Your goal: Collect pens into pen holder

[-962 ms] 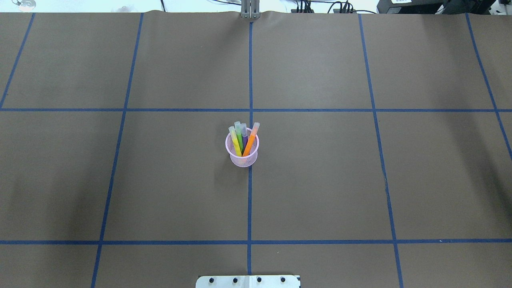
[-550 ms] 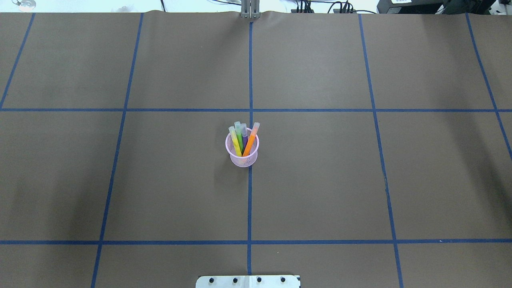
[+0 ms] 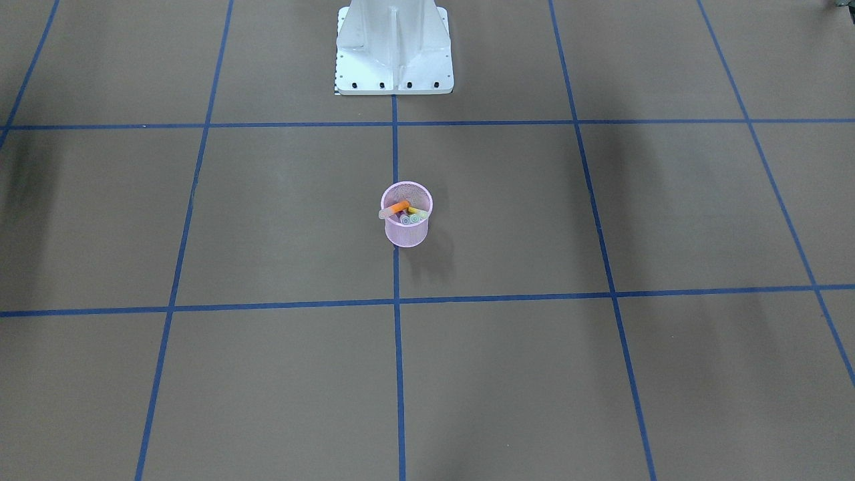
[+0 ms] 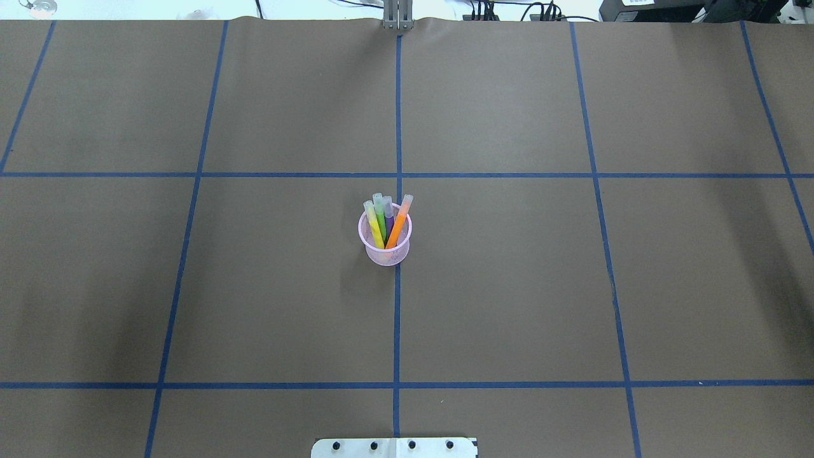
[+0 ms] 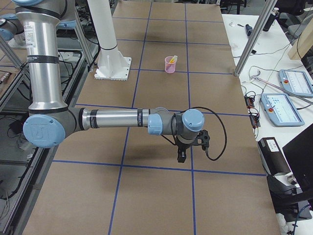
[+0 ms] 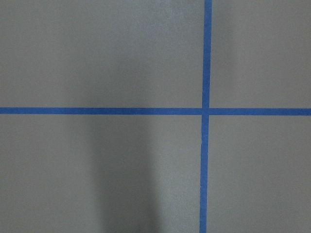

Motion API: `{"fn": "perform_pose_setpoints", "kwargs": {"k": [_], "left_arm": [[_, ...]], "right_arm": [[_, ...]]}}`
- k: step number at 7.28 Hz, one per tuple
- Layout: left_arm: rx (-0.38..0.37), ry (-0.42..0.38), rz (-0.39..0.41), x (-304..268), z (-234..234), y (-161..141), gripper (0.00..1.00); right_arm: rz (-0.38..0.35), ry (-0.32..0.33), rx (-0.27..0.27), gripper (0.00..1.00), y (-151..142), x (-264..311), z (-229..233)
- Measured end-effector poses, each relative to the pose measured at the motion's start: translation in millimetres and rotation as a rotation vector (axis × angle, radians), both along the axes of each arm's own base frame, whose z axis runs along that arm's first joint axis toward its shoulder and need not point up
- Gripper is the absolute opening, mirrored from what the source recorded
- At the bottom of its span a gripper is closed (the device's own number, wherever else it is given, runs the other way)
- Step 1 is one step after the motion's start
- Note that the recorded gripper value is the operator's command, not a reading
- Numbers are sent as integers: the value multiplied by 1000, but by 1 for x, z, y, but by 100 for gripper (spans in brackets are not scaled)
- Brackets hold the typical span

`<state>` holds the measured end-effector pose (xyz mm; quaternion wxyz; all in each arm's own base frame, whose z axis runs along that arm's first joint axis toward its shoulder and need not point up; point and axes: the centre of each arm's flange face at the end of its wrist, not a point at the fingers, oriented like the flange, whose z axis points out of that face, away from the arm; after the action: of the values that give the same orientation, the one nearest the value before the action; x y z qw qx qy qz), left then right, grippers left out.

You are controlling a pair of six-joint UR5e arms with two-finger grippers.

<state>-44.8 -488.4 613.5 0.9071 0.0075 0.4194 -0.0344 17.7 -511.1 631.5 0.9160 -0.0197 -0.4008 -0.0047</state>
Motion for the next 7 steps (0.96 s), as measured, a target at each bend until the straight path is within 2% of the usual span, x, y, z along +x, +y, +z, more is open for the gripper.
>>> {"fn": "perform_pose_setpoints", "kwargs": {"k": [5,7], "left_arm": [[-40,-32,-9,-6,25,27,100],[-28,-98,-11,-11,26,23,100]], "right_arm": [[0,8,-3,100,5,1,8],[0,8,-4,100,6,1,9]]}}
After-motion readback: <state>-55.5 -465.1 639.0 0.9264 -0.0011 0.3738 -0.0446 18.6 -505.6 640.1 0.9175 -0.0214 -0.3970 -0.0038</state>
